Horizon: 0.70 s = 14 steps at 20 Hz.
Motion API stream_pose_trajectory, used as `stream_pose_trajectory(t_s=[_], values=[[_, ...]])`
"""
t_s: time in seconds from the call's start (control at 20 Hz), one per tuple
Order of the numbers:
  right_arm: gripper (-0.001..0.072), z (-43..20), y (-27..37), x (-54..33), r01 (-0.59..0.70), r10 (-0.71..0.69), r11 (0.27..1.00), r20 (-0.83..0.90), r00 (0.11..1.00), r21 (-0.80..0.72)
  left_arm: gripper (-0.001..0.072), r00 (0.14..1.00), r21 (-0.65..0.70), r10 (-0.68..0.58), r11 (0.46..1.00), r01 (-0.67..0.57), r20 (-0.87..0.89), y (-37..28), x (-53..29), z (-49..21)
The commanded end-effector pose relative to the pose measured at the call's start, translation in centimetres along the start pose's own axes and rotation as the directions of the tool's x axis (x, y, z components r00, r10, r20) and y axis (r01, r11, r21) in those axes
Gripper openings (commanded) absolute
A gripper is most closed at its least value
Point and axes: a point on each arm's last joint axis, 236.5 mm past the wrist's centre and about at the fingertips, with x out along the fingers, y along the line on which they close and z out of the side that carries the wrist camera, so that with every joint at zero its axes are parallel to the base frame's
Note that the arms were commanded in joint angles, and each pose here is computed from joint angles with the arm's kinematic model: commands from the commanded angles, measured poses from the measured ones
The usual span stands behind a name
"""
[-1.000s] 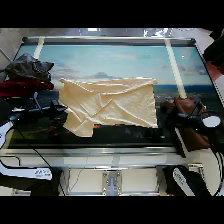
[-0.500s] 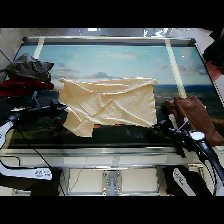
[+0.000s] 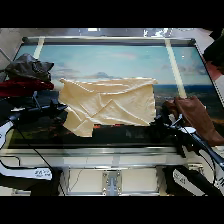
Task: Fold the shirts.
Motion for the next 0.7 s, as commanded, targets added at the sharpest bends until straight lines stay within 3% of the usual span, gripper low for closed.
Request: stream_pose_trajectory(t_s=[0.0, 0.15, 0.3, 0.45, 0.55, 0.65], values=[[0.0016, 0.7, 4.7, -0.4, -0.090, 0.089, 0.987, -0.019, 0.996, -0.136, 0.0015, 1.000, 0.023, -0.018, 1.000, 0.018, 0.009, -1.1, -0.6, 0.3], [0.0015, -0.2, 13.2, -5.4, -0.272, 0.265, 0.889, -0.072, 0.962, -0.368, 0.0014, 0.992, 0.166, -0.114, 0.981, 0.103, 0.057, -7.1, -5.5, 1.5], [0.0016, -2.3, 20.7, -15.3, -0.308, 0.377, 0.643, -0.060, 0.924, -0.701, 0.0014, 0.940, 0.349, -0.211, 0.931, 0.110, 0.267, -15.4, -15.7, 3.0], [0.0016, -5.7, 26.5, -27.8, -0.255, 0.539, 0.416, 0.011, 0.842, -0.873, 0.0013, 0.784, 0.481, -0.292, 0.877, -0.009, 0.548, -23.8, -26.8, 2.3], [0.0016, -8.3, 29.0, -35.6, -0.189, 0.650, 0.291, 0.049, 0.758, -0.938, 0.0013, 0.741, 0.588, -0.333, 0.803, -0.101, 0.583, -29.8, -30.0, -0.3], [0.0015, -10.1, 30.4, -41.3, -0.114, 0.719, 0.227, 0.087, 0.689, -0.967, 0.0014, 0.812, 0.741, -0.360, 0.659, -0.127, 0.460, -35.7, -30.0, -4.9]])
